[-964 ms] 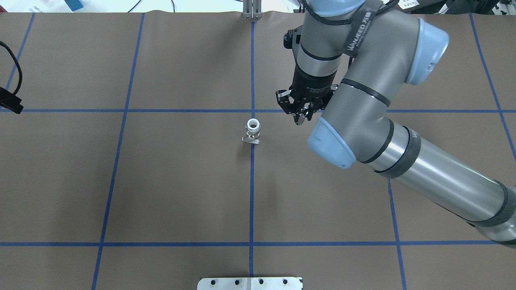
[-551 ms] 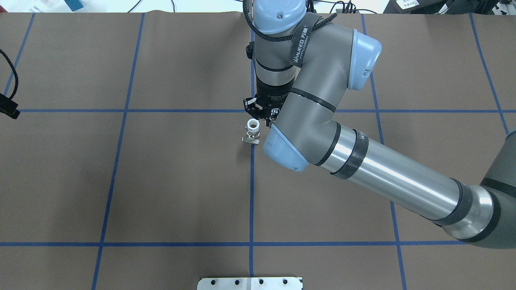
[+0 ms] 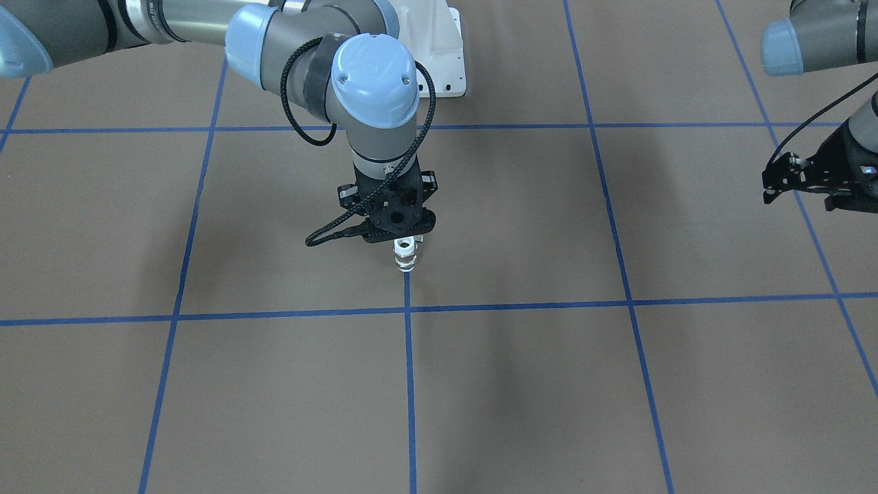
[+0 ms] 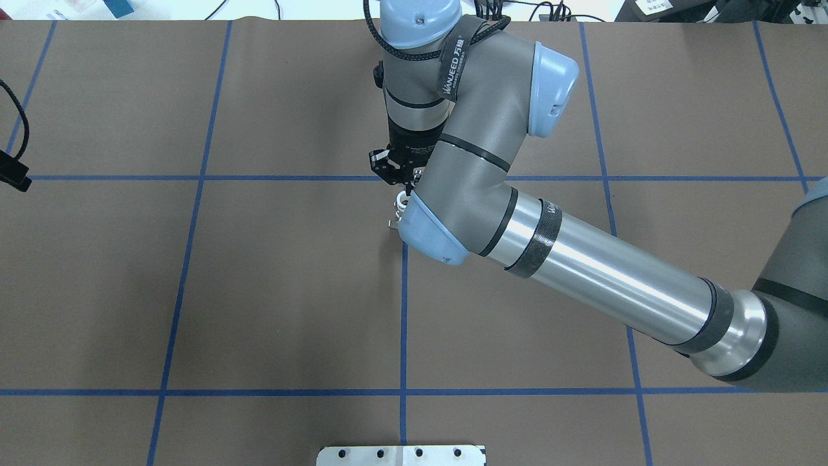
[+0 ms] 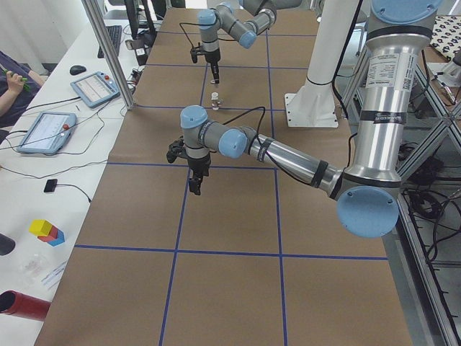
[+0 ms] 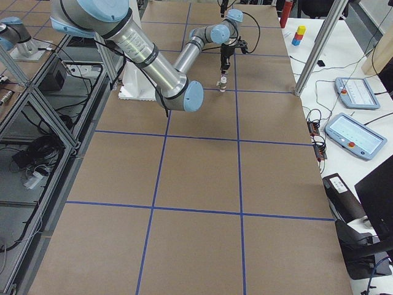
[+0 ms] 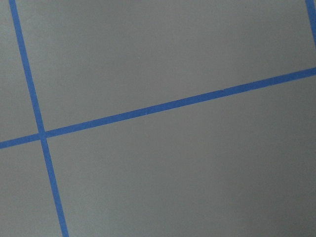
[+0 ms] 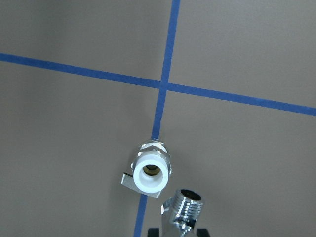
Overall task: Assemble PPR valve and pipe with both arms
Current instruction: 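Lower the chrome valve onto the white fitting and press it in with the right gripper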
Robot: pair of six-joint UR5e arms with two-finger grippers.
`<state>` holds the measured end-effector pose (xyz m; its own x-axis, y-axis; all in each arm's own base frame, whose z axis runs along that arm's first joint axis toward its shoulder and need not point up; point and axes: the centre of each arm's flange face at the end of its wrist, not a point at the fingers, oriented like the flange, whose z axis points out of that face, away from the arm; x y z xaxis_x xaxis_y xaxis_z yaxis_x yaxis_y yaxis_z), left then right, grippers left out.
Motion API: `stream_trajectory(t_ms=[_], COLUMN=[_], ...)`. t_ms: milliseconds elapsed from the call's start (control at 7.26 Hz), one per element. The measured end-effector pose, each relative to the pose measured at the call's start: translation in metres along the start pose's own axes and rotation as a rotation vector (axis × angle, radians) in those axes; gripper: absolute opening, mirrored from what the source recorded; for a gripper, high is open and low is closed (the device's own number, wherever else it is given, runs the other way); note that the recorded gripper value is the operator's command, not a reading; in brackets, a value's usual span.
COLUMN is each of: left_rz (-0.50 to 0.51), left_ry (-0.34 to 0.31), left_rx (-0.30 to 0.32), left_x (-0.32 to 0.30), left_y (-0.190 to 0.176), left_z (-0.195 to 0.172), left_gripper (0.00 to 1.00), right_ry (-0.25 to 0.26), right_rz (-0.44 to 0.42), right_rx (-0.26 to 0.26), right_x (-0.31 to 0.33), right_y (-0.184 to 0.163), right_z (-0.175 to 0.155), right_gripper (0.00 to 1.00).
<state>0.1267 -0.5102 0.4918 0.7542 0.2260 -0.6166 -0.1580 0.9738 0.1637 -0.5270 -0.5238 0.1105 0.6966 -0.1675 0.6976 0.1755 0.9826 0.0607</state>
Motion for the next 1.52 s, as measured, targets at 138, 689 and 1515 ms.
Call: stream_trajectory(t_ms=[138,689,1515], left_rz=[0.000,-0.004,-0.004], left_ry=[0.000,-0.002,-0.002], left_rx=[0.000,-0.008,-0.010], left_x=[0.000,-0.002,-0.002], left_y=[0.000,0.000,-0.001], left_z=[0.000,0.004,0.006], left_gripper=[0.99,0.99,0.99], right_ry=[-0.005,-0.011,-0.002], right_rz=[-0.004,-0.003,-0.002], right_rx=[0.004,0.010,-0.005], right_x=[-0.001,-0.007,-0.017], right_y=[-0.002,-0.013,-0.015], right_z=[0.003,0.011,0.021], right_gripper=[0.00,0.00,0.00])
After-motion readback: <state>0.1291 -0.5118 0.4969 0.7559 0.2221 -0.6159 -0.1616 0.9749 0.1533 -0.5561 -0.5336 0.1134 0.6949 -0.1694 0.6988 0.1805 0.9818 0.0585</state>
